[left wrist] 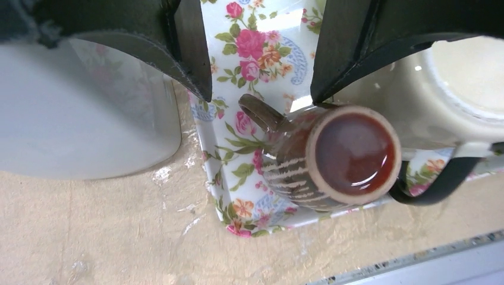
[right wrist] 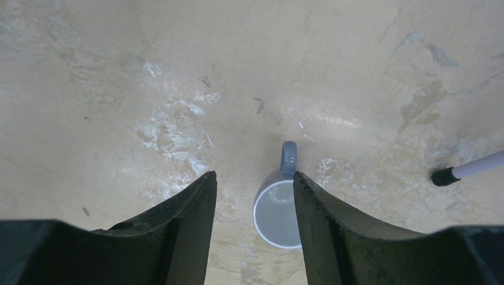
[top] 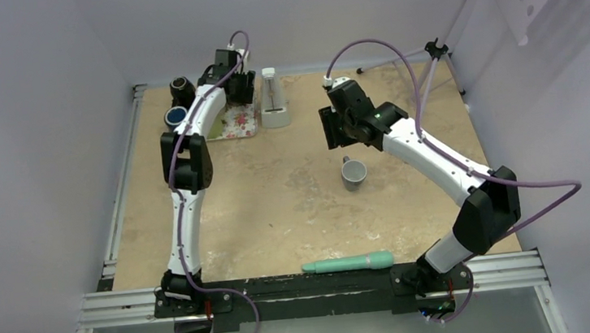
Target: Turn the mug right side up
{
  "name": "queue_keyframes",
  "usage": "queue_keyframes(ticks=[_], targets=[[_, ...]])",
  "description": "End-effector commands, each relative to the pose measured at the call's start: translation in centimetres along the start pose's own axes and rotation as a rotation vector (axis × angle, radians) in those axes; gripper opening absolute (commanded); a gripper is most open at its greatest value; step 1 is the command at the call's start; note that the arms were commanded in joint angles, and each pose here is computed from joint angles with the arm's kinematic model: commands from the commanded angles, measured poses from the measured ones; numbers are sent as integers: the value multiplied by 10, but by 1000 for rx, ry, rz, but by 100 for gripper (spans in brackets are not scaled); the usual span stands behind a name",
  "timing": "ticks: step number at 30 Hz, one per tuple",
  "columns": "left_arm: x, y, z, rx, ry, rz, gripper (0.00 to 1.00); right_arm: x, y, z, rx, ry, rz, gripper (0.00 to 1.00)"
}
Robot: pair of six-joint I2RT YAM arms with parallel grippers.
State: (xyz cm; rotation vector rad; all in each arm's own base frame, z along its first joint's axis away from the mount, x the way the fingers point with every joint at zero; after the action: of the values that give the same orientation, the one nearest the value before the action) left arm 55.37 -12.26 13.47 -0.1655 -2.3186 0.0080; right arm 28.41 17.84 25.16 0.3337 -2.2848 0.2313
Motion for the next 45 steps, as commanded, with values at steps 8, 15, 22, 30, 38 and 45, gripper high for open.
queue_keyframes(ticks=[8,15,22,30,38,45], targets=[[17,8,-40,-134,-153,-14,62,31,-8,-29,52,-109,21,53],[15,25,-31,-256,-115,-137,51,43,-12,-28,50,-146,29,53],[15,30,-26,-255,-95,-177,41,51,-15,-24,37,-163,29,53],[22,26,-22,-206,-78,-118,39,58,-18,-13,3,-183,31,54],[17,16,-27,-243,-67,22,44,65,-19,-19,-11,-206,33,54],[18,25,-15,-256,-8,-61,41,74,-23,-21,-7,-224,64,54]])
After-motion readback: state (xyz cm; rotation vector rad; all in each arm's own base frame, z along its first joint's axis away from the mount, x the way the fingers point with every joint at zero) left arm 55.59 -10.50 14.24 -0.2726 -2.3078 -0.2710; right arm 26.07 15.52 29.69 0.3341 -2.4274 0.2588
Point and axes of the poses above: each gripper's point midway between its finger pads, its own x axis back along the fingers, its own y axis along the line the jaws close on, z = x × y, the point moved 9 cm from there along x, back along the fingers, and after that the axes turned 7 degrees about x, right-handed, at the moved point
